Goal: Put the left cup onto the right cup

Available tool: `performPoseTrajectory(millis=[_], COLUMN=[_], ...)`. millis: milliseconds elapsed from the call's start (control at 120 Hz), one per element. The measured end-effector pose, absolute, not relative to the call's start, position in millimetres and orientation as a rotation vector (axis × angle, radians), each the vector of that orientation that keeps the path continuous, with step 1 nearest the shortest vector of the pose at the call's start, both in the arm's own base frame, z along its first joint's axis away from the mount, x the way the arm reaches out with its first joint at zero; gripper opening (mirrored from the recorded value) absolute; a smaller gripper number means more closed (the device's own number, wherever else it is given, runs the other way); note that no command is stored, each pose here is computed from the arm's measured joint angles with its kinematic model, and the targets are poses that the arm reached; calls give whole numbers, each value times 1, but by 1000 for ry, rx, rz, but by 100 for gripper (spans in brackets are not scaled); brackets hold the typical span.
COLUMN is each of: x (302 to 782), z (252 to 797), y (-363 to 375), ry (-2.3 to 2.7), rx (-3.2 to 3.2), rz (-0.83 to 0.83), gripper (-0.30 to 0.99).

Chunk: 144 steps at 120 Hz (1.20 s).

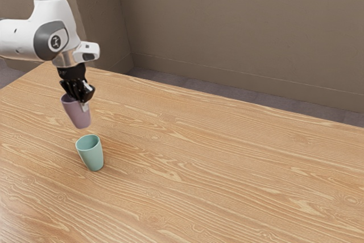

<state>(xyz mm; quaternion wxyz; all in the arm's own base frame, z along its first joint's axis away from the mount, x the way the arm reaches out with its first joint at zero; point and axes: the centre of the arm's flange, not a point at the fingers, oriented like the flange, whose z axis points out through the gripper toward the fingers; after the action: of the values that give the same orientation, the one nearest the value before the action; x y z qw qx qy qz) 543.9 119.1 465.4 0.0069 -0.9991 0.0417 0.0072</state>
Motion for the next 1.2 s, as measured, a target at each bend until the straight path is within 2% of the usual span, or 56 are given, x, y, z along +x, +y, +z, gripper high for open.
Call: performPoseTrajectory(millis=[367,1200], x=[526,515], z=[446,432], y=[114,101], ry=[143,164], rx=[-3126,-3133], rz=[63,42], gripper=[-9,-9])
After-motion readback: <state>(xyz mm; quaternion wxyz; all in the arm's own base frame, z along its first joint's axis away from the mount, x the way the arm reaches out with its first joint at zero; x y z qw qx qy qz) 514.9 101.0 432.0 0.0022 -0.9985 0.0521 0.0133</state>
